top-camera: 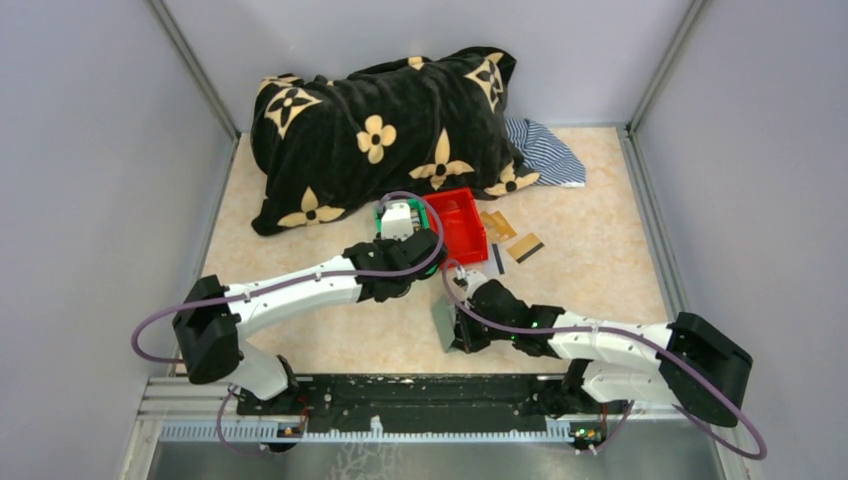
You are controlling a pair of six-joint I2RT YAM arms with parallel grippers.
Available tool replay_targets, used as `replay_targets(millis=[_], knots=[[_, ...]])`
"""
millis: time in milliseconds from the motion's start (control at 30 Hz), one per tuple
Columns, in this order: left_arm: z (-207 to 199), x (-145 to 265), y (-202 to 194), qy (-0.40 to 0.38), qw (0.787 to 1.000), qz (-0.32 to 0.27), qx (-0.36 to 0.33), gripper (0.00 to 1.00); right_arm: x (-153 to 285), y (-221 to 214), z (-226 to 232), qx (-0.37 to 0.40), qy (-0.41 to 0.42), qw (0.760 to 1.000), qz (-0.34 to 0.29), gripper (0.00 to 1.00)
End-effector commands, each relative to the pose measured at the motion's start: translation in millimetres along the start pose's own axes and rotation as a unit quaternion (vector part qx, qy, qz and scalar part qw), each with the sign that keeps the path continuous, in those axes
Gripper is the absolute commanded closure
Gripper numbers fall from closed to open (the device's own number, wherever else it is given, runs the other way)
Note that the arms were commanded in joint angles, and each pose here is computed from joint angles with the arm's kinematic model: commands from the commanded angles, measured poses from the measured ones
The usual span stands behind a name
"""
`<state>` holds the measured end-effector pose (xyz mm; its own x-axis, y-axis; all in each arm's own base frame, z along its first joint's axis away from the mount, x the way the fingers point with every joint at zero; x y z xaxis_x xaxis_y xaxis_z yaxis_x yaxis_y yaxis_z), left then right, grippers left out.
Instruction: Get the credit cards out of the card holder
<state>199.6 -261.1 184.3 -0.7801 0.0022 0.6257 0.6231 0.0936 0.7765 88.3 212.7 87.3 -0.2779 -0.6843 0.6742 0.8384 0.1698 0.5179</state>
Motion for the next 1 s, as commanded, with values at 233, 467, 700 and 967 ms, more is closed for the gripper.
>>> replay_targets(millis=[233,467,700,967], knots=[[4.4,-2.1,-4.0,-0.001,1.0,0.001,0.006,0.6,-19.4,55.2,40.6,0.055,0.034,0.996,-0.054,1.0],[17.5,0.3,-4.8,0.005,1.0,-0.003,0.018,0.6,-62.6,43.4,29.1,0.063,0.021,0.998,0.003,1.0],[29.8,9.6,3.3,0.001,0.999,-0.028,0.035,0.61,-80.4,52.9,25.6,0.064,0.012,0.998,0.011,1.0],[46.8,39.3,28.3,-0.092,0.987,-0.106,0.073,0.56,-86.6,56.8,5.2,0.028,0.031,0.999,0.02,1.0]])
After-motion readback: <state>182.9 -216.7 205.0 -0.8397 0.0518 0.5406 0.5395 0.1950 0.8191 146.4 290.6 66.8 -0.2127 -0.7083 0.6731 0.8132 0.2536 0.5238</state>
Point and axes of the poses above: each gripper's point midway between its finger pads, its own x axis back along the fingers, its own z axis along the line the jaws close on, y = z × x, the point moved 7 cm from there along x, back along the fingers, and after that the axes turned 2 degrees about -x, right-handed, at the moved point
